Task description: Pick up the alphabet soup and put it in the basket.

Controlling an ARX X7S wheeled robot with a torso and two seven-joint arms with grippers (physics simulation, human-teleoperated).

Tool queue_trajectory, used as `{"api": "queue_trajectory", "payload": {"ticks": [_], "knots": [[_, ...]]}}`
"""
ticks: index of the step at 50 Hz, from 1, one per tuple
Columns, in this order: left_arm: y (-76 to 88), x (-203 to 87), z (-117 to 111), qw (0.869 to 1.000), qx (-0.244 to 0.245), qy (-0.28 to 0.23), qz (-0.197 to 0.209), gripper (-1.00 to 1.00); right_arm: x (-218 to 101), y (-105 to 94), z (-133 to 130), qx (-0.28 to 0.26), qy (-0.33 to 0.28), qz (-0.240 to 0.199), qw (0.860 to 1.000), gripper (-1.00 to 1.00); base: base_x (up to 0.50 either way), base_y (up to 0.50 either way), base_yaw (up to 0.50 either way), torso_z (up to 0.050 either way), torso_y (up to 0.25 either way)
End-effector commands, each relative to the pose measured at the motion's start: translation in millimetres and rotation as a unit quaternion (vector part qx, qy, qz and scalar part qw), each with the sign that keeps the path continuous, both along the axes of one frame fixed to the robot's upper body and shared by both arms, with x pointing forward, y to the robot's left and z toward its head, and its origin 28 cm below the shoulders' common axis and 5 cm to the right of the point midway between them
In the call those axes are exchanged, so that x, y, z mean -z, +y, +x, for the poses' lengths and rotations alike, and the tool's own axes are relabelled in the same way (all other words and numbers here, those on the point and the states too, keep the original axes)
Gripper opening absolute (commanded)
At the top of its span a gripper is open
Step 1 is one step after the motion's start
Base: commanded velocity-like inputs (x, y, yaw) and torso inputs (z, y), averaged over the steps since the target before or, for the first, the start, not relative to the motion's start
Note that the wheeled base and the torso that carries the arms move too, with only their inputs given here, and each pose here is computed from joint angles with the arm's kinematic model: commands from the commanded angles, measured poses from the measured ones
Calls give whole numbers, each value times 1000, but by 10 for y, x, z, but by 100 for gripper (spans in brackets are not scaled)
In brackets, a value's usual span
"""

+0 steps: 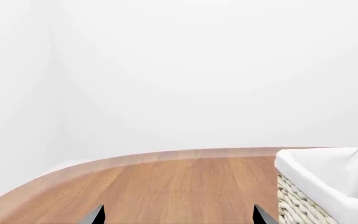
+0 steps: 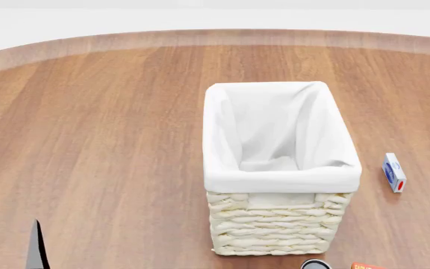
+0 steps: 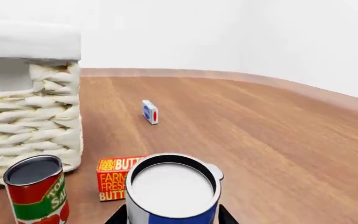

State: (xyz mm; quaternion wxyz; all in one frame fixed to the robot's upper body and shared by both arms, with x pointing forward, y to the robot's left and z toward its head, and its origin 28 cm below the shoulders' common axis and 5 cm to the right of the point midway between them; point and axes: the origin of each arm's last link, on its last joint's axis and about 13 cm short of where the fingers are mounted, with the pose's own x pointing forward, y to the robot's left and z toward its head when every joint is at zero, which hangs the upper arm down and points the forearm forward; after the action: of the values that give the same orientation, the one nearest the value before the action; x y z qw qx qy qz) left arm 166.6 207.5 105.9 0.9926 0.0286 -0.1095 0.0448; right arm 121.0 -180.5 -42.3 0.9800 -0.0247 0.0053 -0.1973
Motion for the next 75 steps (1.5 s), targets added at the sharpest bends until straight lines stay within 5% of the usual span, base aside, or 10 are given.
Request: {"api": "queue_trajectory", "payload": {"ticks": [1,33,60,75], "knots": [[7,-10,-2,1000,-1,0,-2,100,-724,52,169,-33,-82,-47,995,-100,0,0,0,0,0],[8,5,9,1000,-1,3,-3,100,-1897,190,496,-74,-182,-73,978,-100,0,0,0,0,0],[33,-12,9,1000,-3,2,-8,100,-2761,668,1669,-197,-255,-64,944,-100,0,0,0,0,1],[42,-9,18,1000,-5,2,-9,100,-3056,783,2429,-226,-220,-37,948,-100,0,0,0,0,1]]}}
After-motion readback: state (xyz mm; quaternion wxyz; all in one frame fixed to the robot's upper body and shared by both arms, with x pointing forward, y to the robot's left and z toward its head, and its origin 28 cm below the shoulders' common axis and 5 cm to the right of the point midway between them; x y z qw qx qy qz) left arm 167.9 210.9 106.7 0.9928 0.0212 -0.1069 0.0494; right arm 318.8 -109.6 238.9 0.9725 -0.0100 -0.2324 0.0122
